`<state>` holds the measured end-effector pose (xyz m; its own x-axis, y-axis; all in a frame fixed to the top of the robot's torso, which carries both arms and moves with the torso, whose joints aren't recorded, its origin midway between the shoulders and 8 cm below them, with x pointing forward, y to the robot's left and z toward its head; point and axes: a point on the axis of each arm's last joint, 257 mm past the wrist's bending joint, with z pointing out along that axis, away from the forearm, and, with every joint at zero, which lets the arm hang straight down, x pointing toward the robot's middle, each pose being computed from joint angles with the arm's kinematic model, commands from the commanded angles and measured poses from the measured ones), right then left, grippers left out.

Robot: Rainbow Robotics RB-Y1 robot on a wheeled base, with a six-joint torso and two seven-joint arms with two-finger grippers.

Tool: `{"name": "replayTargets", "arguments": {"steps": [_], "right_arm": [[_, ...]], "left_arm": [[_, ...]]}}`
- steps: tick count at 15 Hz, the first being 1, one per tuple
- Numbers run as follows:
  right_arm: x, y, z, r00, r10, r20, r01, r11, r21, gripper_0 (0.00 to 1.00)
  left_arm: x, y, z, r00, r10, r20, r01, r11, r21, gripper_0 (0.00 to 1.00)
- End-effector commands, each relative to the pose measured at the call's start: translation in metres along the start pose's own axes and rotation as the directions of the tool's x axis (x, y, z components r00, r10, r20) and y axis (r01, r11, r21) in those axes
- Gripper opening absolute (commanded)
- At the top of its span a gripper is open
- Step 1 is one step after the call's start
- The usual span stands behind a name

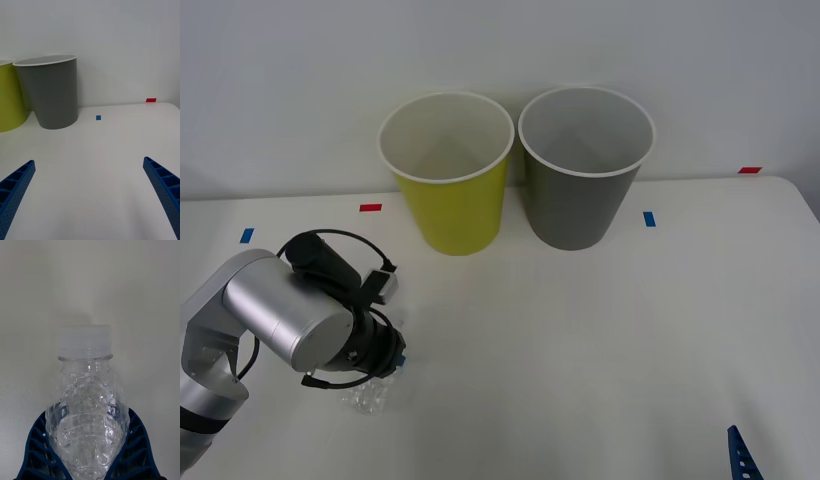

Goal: Put cans in the gray bin and PET bottles in the light green bin.

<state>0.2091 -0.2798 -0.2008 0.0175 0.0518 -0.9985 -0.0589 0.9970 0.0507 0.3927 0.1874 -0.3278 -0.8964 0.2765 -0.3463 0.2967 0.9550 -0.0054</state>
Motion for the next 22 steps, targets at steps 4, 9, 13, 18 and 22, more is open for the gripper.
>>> {"name": "replayTargets", "arguments": {"steps": [4,9,13,18,22], "right_arm": [[0.000,0.000,0.000,1.000,0.000,0.000,0.000,1.0000,0.000,1.00],[0.000,0.000,0.000,1.000,0.000,0.000,0.000,1.0000,0.000,1.00],[0.000,0.000,0.000,1.000,0.000,0.000,0.000,1.0000,0.000,1.00],[0.000,0.000,0.000,1.000,0.000,0.000,0.000,1.0000,0.000,1.00],[0.000,0.000,0.000,1.000,0.000,0.000,0.000,1.0000,0.000,1.00]], "left_arm": [[-0.025,-0.004,-0.046,0.9742,0.014,0.225,-0.021,0.9994,0.029,0.00],[-0.023,-0.014,-0.100,0.9251,0.068,0.374,-0.079,0.9968,0.014,0.00],[-0.048,-0.017,-0.128,0.8735,0.104,0.476,-0.141,0.9891,0.042,0.00],[-0.066,-0.017,-0.162,0.8152,0.114,0.568,-0.156,0.9875,0.025,0.00],[-0.069,-0.015,-0.182,0.7944,0.083,0.602,-0.155,0.9855,0.069,0.00]]}}
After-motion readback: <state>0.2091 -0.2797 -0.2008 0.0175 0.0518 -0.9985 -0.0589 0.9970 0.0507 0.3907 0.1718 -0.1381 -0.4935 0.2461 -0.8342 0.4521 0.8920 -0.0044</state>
